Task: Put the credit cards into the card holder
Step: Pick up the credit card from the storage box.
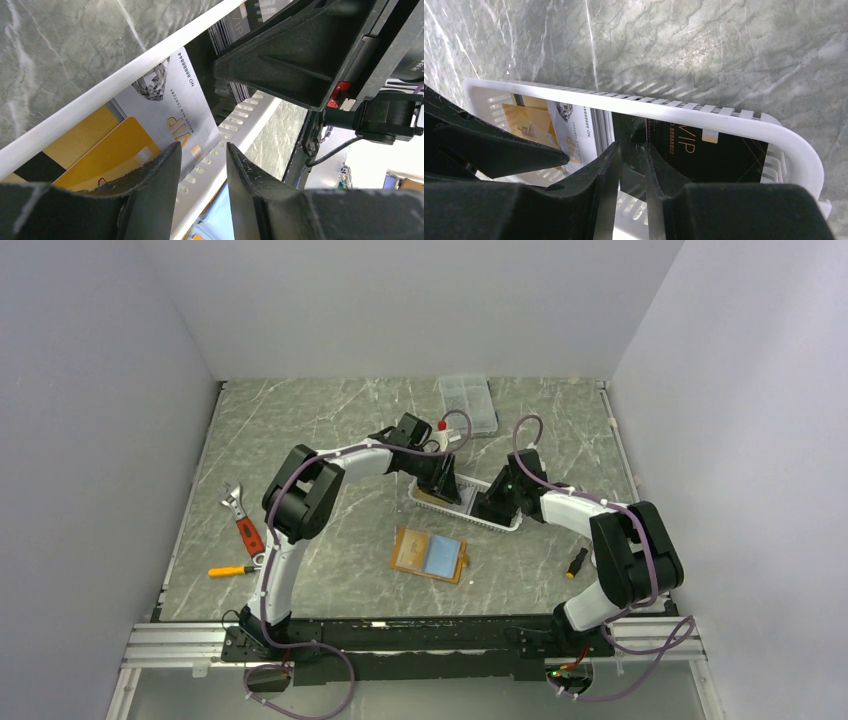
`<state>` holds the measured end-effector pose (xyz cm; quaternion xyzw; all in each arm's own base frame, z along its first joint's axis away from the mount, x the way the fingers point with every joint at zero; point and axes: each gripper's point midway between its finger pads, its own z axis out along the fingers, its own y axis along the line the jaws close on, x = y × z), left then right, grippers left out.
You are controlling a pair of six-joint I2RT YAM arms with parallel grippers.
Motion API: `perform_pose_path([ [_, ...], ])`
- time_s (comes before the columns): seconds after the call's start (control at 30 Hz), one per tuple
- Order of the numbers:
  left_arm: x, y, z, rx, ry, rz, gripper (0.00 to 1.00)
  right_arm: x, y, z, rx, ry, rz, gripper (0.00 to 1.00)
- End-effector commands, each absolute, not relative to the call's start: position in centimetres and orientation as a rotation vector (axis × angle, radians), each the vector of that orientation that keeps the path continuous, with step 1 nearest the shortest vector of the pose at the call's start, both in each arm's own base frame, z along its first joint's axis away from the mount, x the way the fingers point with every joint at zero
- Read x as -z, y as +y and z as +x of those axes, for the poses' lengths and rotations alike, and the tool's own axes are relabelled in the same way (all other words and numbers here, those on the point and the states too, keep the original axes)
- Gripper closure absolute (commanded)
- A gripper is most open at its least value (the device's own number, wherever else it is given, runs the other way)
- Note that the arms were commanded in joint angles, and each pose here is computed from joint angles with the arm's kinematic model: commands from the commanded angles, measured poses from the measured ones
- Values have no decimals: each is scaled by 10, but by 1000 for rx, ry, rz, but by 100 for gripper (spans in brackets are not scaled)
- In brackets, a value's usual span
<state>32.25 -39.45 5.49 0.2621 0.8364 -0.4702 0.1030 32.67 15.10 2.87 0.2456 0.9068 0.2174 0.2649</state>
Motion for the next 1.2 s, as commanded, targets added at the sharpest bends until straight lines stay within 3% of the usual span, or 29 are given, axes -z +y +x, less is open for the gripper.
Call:
perform_pose_path([
  [0.0, -39, -390, 325, 1309, 2511, 799, 56, -34, 161, 323, -645, 2449, 640, 74],
  [0.67, -41, -392, 317, 1360, 2501, 818, 55, -76, 170, 336, -699, 2367, 569, 82],
  [0.73, -44, -392, 315, 1365, 2495, 823, 55, -67, 150, 335, -498, 2427, 583, 75],
  [0.83, -53, -392, 315, 1368, 2471, 830, 54, -60, 117, 329, -122, 2484, 562, 56],
  [0.93, -58, -393, 315, 1380, 2462, 836, 54, -56, 108, 321, 76, 2530, 520, 44],
  [1.17, -68, -391, 311, 1399, 2440, 850, 54, -47, 121, 318, 264, 2558, 419, 41],
])
